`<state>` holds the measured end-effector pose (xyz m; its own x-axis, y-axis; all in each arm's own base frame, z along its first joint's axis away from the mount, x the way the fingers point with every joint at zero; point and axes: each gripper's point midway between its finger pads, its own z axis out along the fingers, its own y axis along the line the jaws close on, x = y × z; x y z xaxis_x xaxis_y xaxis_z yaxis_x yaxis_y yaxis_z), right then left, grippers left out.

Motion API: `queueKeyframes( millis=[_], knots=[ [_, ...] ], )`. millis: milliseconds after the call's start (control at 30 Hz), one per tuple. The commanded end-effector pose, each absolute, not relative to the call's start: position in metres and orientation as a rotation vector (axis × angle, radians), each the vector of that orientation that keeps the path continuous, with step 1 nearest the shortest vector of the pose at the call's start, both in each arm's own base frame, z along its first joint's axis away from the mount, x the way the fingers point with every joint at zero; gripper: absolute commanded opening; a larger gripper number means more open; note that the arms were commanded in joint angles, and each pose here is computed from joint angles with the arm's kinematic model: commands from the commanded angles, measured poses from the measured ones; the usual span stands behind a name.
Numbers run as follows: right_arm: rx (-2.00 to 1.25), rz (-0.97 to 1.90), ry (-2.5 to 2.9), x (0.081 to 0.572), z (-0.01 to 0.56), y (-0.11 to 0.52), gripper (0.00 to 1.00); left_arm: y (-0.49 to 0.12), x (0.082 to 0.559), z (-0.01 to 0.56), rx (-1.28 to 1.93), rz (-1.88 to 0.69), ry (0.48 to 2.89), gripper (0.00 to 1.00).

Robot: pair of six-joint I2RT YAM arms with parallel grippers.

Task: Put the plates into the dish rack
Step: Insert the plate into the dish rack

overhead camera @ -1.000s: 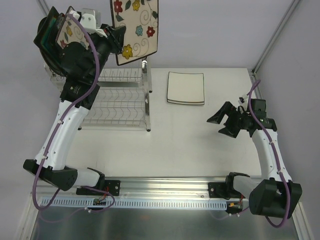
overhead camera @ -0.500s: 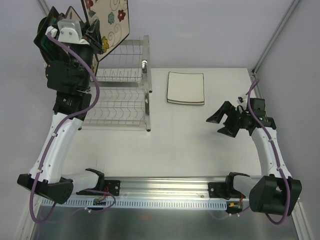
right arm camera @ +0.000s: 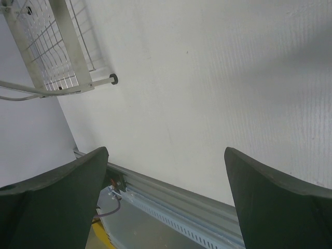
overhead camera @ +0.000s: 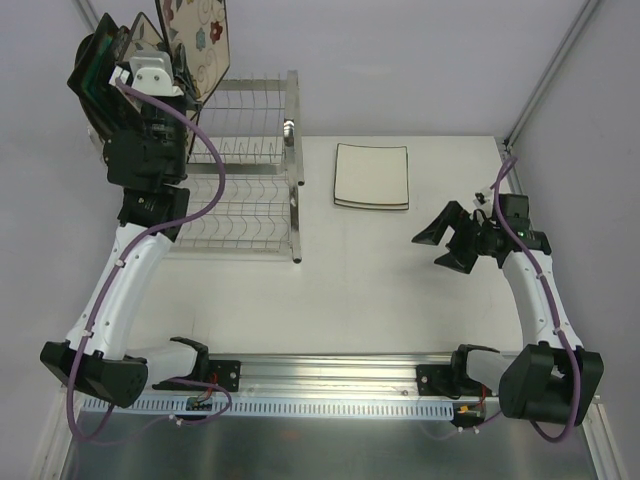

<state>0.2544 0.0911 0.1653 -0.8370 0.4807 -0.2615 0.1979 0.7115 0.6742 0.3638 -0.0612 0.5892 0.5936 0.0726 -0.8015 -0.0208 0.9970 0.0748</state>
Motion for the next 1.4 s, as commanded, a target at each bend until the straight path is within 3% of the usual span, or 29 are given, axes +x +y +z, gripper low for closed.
queueKeyframes(
  millis=[0,1367],
  knots=[
    [0.455,0.943,2.434,0.268,0.187,0.092,1.0,-0.016,0.254,0.698,-0.099,0.078,0.444,0.0],
    [0.446,0.944,2.465,0.272,0.183,0.092,1.0,0.005,0.333,0.628,-0.166,0.163,0.623,0.0]
  ],
)
